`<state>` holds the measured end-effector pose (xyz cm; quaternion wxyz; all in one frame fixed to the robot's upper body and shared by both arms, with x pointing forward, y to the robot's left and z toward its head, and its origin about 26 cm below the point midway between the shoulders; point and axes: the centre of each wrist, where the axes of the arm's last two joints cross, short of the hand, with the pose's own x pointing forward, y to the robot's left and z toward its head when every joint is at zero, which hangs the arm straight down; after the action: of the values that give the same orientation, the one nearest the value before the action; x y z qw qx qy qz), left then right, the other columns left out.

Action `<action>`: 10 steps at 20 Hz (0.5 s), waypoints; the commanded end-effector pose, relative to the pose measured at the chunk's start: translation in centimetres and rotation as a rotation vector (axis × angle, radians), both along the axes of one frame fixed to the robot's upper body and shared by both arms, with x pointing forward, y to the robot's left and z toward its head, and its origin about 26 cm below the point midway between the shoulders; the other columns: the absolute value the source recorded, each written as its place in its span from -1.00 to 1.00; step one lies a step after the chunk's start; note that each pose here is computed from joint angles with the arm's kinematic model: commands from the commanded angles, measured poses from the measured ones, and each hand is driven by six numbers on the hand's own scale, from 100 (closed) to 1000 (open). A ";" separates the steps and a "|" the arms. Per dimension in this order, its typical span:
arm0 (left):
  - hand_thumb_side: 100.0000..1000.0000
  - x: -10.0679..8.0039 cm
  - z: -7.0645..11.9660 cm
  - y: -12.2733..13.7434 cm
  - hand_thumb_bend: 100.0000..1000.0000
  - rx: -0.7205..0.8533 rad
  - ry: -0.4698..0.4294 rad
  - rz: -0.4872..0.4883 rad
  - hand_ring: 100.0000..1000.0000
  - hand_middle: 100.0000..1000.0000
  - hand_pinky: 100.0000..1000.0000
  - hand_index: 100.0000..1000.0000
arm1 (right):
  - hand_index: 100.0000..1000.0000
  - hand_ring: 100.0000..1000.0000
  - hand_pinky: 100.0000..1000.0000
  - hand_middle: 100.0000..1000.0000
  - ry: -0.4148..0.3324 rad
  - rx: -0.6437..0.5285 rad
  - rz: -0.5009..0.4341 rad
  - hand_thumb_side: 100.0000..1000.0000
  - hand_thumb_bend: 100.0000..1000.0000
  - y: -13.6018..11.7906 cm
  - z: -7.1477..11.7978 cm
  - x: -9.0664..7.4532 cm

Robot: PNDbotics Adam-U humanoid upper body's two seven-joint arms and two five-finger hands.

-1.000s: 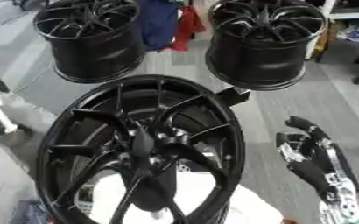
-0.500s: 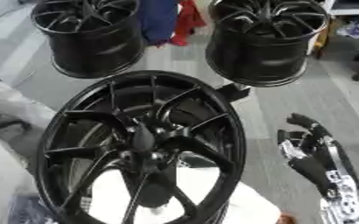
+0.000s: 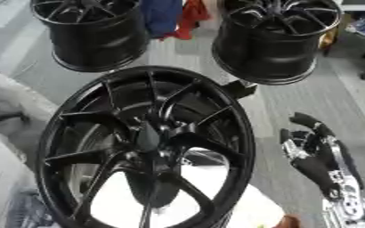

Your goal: Pull the pin out of the wheel hub.

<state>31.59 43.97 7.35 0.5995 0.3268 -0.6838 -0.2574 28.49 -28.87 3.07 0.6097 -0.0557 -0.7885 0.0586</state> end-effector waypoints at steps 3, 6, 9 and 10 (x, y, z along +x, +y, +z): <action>0.00 -0.2 1.8 -4.4 -0.91 -0.226 -0.204 -0.033 0.08 0.28 0.05 0.56 | 0.63 0.22 0.18 0.51 -0.034 0.002 0.008 -0.70 -0.67 0.2 0.9 0.4; -0.03 -0.2 2.1 -6.7 -0.92 -0.336 -0.252 -0.050 0.05 0.23 0.02 0.52 | 0.63 0.22 0.18 0.51 -0.035 0.004 0.013 -0.70 -0.67 0.3 0.9 0.4; -0.05 0.0 2.2 -8.6 -0.94 -0.440 -0.297 -0.027 0.04 0.22 0.01 0.51 | 0.63 0.22 0.18 0.51 -0.029 0.008 0.011 -0.70 -0.67 0.3 0.8 0.3; -0.04 0.1 2.2 -9.1 -0.93 -0.469 -0.306 -0.019 0.05 0.22 0.01 0.51 | 0.63 0.22 0.18 0.51 -0.028 0.009 0.012 -0.70 -0.68 0.3 0.7 0.3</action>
<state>31.62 35.10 8.32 0.5618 0.2084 -0.7981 -0.0635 28.68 -28.46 3.17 0.6080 -0.0499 -0.7904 0.0555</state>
